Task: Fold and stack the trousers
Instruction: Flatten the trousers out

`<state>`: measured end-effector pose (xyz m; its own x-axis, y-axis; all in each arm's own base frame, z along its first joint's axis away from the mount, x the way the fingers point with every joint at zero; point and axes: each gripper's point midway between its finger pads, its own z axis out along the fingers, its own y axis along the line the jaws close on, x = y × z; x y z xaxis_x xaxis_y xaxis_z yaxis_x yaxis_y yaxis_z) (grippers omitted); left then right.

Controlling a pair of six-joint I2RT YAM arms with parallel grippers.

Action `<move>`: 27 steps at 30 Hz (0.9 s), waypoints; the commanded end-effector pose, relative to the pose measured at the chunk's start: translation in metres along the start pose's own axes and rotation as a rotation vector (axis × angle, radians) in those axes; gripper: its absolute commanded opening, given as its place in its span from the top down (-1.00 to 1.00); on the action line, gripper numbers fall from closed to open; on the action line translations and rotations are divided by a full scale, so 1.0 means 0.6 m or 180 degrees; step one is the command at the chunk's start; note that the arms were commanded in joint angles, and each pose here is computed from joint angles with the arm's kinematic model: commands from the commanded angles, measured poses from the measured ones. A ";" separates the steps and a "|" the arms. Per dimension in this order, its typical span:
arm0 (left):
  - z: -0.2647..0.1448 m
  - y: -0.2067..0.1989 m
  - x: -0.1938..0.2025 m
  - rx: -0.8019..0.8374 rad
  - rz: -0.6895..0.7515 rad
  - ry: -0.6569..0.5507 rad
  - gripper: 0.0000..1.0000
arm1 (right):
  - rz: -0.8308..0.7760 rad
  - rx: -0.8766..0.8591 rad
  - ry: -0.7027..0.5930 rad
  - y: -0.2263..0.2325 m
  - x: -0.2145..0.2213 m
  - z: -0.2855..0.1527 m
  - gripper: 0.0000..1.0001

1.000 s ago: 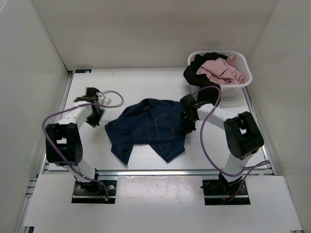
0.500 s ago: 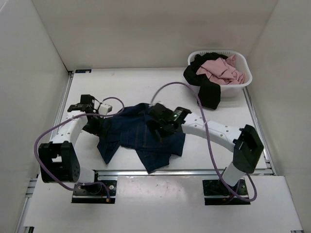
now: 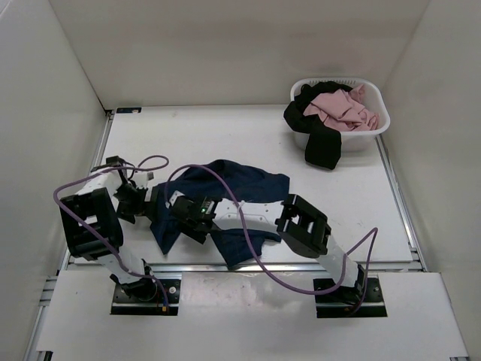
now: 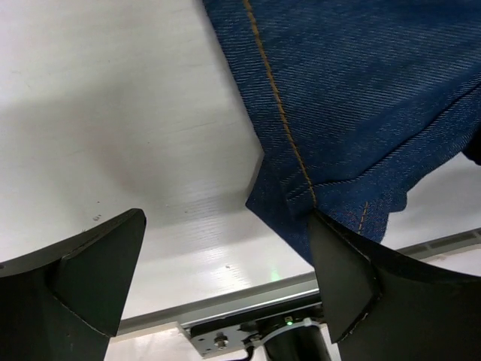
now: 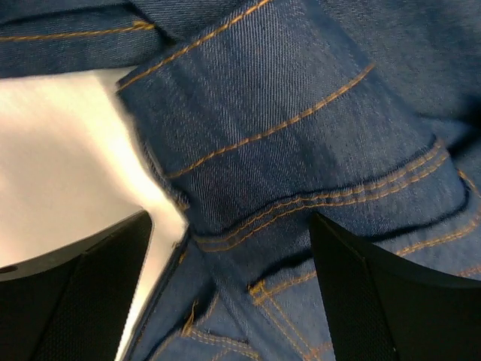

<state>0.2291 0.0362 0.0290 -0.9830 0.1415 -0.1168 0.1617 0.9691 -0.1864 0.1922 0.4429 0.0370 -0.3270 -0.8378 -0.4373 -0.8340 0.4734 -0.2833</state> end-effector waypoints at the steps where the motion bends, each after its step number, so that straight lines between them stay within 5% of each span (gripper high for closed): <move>1: -0.018 -0.008 -0.025 0.0116 -0.0094 -0.0213 -1.00 | 0.0137 0.0190 -0.0337 -0.025 -0.066 -0.002 -0.79; 4: -0.021 -0.008 -0.030 0.0107 -0.0116 -0.0238 -1.00 | 0.0121 0.0281 -0.0225 -0.024 -0.048 0.023 -0.71; 8: -0.026 -0.004 -0.026 0.0048 -0.0118 -0.0215 -1.00 | 0.0225 0.0368 -0.0201 -0.027 -0.053 0.028 0.23; 9: -0.030 -0.005 -0.027 0.0035 -0.0110 -0.0245 -1.00 | 0.0253 0.0370 -0.0168 -0.027 -0.049 0.027 0.61; 12: -0.035 -0.003 -0.022 -0.0063 -0.0103 -0.0250 -1.00 | 0.0378 0.0346 -0.0387 -0.039 -0.081 -0.014 1.00; 21: -0.056 -0.013 -0.036 -0.0309 0.0154 -0.0338 -1.00 | 0.1569 0.0142 -0.1267 -0.178 -0.154 -0.207 1.00; 27: -0.065 -0.080 -0.052 -0.0269 0.0764 -0.0421 -1.00 | 0.2843 0.0376 -0.1598 -0.328 -0.047 -0.331 1.00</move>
<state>0.2375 0.0187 0.0565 -0.9573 0.2194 -0.1880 0.2420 0.9644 -0.1063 0.2699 0.3656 0.2361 -0.5341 -0.2428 -0.8099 -0.4986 0.8640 0.0698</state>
